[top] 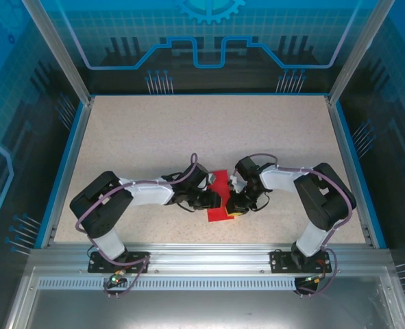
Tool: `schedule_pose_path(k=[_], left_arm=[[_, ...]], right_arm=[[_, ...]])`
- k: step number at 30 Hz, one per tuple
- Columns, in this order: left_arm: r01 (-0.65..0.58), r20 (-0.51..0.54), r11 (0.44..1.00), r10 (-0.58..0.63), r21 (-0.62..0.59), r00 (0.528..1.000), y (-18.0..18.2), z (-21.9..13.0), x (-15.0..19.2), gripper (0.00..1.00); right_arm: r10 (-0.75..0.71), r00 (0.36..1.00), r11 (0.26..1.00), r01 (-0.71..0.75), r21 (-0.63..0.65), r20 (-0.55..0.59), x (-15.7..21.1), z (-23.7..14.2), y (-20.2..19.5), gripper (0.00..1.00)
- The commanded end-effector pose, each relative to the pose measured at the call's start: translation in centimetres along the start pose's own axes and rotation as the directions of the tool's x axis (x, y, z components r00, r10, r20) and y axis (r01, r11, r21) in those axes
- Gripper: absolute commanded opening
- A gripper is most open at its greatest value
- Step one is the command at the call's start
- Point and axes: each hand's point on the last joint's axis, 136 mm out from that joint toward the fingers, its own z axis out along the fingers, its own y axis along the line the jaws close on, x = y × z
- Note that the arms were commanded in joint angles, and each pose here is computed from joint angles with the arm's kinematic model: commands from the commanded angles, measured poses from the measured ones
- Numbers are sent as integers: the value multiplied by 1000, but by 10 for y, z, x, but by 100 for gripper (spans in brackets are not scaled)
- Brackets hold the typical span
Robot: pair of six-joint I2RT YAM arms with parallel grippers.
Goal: Fold a paper plane with a square sheet of paper (fold left side to right side)
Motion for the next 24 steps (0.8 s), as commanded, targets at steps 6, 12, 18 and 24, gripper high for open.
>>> schedule_pose_path(k=[6, 12, 18, 24], left_arm=[[-4, -5, 1000, 4, -31, 1000, 11, 10, -3, 33], [32, 20, 995, -31, -92, 999, 32, 12, -15, 34], [76, 31, 989, -73, -125, 997, 48, 7, -25, 35], [92, 48, 986, -86, -141, 995, 57, 2, -43, 36]], right_arm=[[64, 996, 972, -49, 230, -59, 17, 9, -48, 10], [72, 995, 956, -48, 290, -71, 20, 6, -59, 9], [80, 993, 948, -50, 314, -82, 23, 7, -65, 9], [79, 993, 945, -48, 323, -84, 24, 8, -67, 9]])
